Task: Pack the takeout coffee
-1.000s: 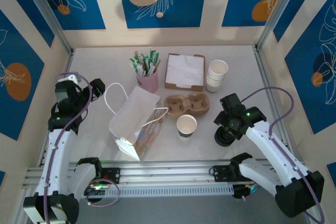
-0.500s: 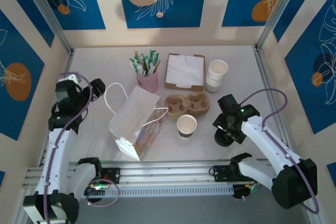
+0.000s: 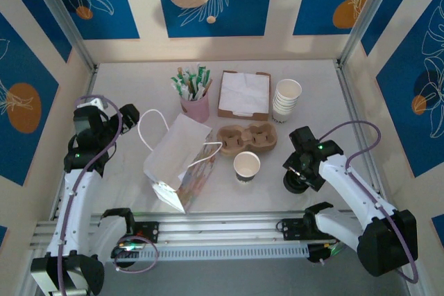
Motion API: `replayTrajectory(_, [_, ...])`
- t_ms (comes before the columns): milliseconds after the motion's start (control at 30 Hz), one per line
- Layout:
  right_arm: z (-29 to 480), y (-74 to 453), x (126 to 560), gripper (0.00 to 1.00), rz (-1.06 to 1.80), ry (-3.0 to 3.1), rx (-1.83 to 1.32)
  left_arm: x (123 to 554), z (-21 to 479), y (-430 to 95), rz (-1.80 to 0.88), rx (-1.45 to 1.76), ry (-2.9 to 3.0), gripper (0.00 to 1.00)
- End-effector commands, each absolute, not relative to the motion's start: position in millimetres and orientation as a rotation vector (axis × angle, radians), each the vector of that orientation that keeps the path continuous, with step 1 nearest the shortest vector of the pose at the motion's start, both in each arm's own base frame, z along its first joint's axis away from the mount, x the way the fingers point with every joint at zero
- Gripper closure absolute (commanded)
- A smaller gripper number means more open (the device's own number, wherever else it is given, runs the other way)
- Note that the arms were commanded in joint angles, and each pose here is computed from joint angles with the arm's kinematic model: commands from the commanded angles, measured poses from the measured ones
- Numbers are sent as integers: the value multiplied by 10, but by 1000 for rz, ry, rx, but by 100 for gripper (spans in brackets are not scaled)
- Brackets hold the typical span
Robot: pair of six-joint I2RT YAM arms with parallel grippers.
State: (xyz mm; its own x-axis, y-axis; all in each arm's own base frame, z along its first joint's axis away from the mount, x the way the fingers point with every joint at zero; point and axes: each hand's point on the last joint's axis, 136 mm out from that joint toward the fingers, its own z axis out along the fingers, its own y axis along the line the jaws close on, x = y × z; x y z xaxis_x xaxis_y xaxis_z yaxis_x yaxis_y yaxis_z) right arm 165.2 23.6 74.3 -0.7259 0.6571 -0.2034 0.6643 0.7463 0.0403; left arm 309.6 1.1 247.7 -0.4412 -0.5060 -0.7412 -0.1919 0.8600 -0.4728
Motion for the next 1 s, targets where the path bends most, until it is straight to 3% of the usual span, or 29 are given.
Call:
replayTrajectory(0, [704, 266, 1625, 14, -9, 2735, 1091, 3093, 2478, 17, -407, -512, 2024, 9])
replayTrajectory(267, [668, 295, 1631, 15, 21, 2728, 1111, 3093, 2472, 12, -410, -513, 2025, 9])
replayTrajectory(667, [697, 292, 1644, 25, 24, 2723, 1097, 3094, 2471, 10, -413, -513, 2025, 9])
replayTrajectory(967, [897, 264, 1664, 26, 53, 2670, 1074, 3096, 2476, 9, -414, -514, 2024, 9])
